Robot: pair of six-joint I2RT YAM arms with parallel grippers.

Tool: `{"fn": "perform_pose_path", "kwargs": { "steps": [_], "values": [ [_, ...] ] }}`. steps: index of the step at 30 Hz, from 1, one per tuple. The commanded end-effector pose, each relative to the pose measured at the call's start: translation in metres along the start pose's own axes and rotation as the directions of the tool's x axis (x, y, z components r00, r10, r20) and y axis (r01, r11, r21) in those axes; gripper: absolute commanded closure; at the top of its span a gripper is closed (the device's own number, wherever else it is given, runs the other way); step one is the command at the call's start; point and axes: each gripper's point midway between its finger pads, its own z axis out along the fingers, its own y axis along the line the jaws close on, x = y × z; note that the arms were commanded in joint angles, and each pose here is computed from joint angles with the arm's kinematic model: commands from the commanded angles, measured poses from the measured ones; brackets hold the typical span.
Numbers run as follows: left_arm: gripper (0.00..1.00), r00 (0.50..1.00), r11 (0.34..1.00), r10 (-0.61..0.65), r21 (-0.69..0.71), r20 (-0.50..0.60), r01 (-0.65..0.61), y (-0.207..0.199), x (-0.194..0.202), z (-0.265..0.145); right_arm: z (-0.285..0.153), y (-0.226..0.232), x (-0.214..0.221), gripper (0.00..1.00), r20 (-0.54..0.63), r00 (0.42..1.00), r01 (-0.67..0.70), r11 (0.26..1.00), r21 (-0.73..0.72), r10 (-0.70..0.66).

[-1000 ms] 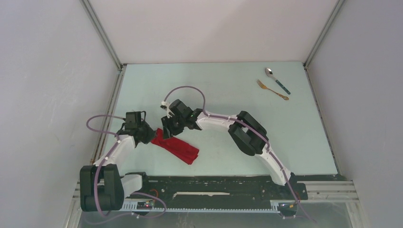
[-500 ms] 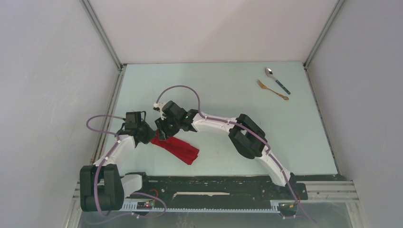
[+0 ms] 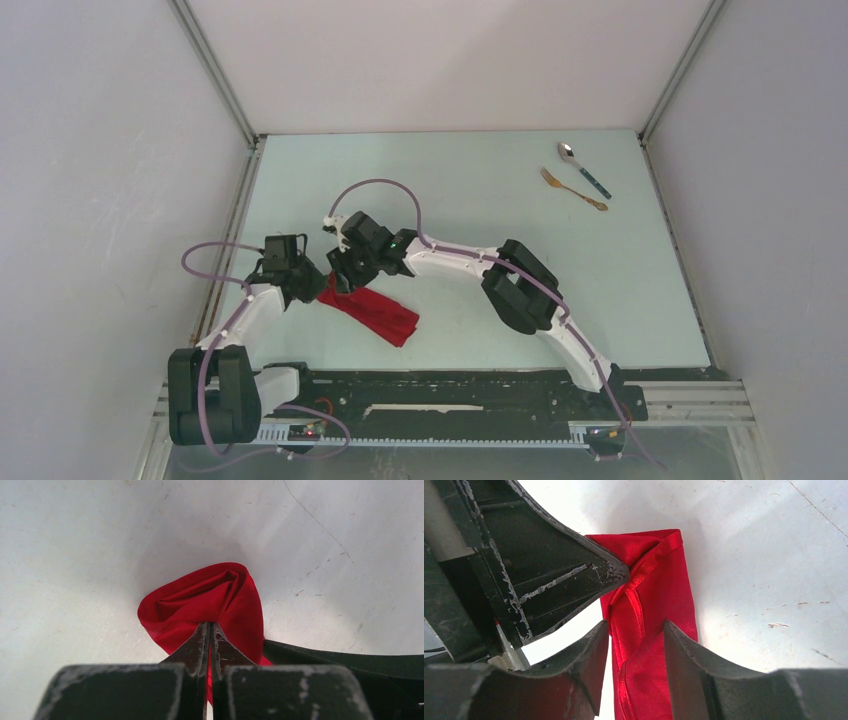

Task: Fold the napkin into a case and place the utensils inside
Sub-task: Stuff the top corner of the smaller-rectangle-folded napkin into the folded napkin.

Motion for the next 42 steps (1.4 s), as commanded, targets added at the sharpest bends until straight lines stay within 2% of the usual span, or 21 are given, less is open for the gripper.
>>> {"fn": "perform_pose_path", "kwargs": {
  "steps": [1,15,17,21,22,32,42],
  "values": [
    [1.00,0.999,1.000,0.021,0.007,0.031,-0.022,-0.003,-0.006,-0.003,-0.033,0.024,-0.046,0.47,0.113,0.992,0.054,0.998,-0.026,-0.051],
    [1.00,0.999,1.000,0.022,0.005,0.031,-0.022,-0.002,-0.007,-0.003,-0.046,0.032,-0.054,0.48,0.133,0.989,0.074,0.997,-0.024,-0.070],
    [1.00,0.999,1.000,0.023,0.006,0.032,-0.023,-0.003,-0.006,-0.003,-0.041,0.035,-0.050,0.58,0.127,0.991,0.061,0.996,-0.059,-0.053],
    [1.00,0.999,1.000,0.021,0.007,0.032,-0.022,-0.003,-0.007,-0.003,-0.027,0.036,-0.040,0.98,0.104,0.995,0.018,0.995,-0.101,-0.007],
    [1.00,0.999,1.000,0.022,0.007,0.031,-0.022,-0.003,-0.006,-0.003,-0.024,0.035,-0.038,1.00,0.102,0.995,0.010,0.995,-0.102,0.000],
    [1.00,0.999,1.000,0.020,0.006,0.030,-0.020,-0.003,-0.007,-0.003,0.000,0.005,-0.014,1.00,0.072,0.997,-0.035,0.999,0.002,0.034],
    [1.00,1.000,1.000,0.004,0.010,0.025,-0.004,-0.003,-0.005,-0.002,0.017,-0.008,0.004,1.00,0.069,0.995,-0.072,0.997,0.036,0.070]
  ]
}}
